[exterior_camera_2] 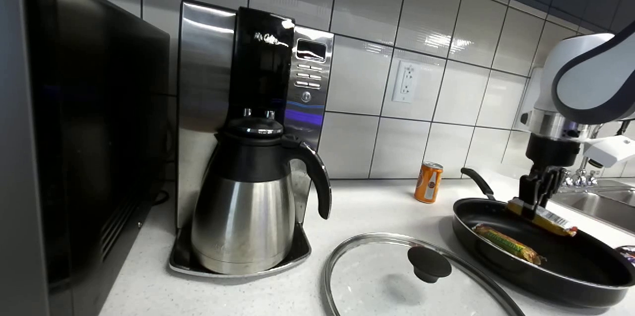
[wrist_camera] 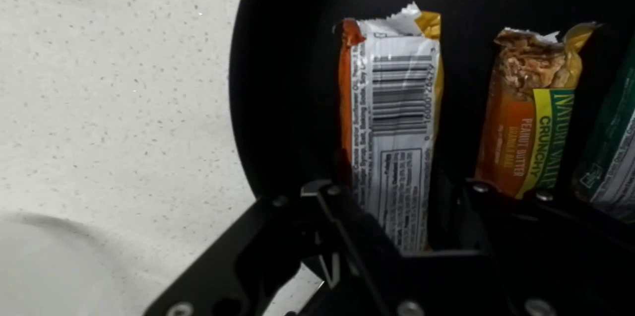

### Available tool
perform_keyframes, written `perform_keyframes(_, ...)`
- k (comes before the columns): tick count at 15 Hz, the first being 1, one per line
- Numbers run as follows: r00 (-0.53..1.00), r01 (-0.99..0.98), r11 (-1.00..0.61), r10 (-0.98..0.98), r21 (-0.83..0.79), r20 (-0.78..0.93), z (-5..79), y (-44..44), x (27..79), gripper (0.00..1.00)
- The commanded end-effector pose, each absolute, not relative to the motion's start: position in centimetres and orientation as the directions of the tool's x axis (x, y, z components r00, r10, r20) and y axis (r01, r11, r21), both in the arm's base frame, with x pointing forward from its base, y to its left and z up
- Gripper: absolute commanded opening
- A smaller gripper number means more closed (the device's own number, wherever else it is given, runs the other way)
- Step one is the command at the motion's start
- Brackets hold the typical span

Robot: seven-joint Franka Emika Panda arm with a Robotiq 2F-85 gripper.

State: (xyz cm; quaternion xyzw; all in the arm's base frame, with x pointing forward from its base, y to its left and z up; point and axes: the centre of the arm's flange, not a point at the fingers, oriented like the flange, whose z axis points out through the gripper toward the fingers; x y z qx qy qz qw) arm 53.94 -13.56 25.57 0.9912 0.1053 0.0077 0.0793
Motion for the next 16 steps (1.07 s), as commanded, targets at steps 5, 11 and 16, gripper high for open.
perform_keyframes(5, 0.961, 0.269, -0.955, 0.259, 0.121, -0.093, 22.9, -11.4, 55.5, 0.17)
perform_keyframes(11, 0.954, 0.284, -0.954, 0.271, 0.098, -0.126, 21.0, -11.0, 56.2, 0.17)
perform_keyframes(16, 0.949, 0.296, -0.951, 0.284, 0.087, -0.135, 20.4, -10.7, 56.6, 0.36)
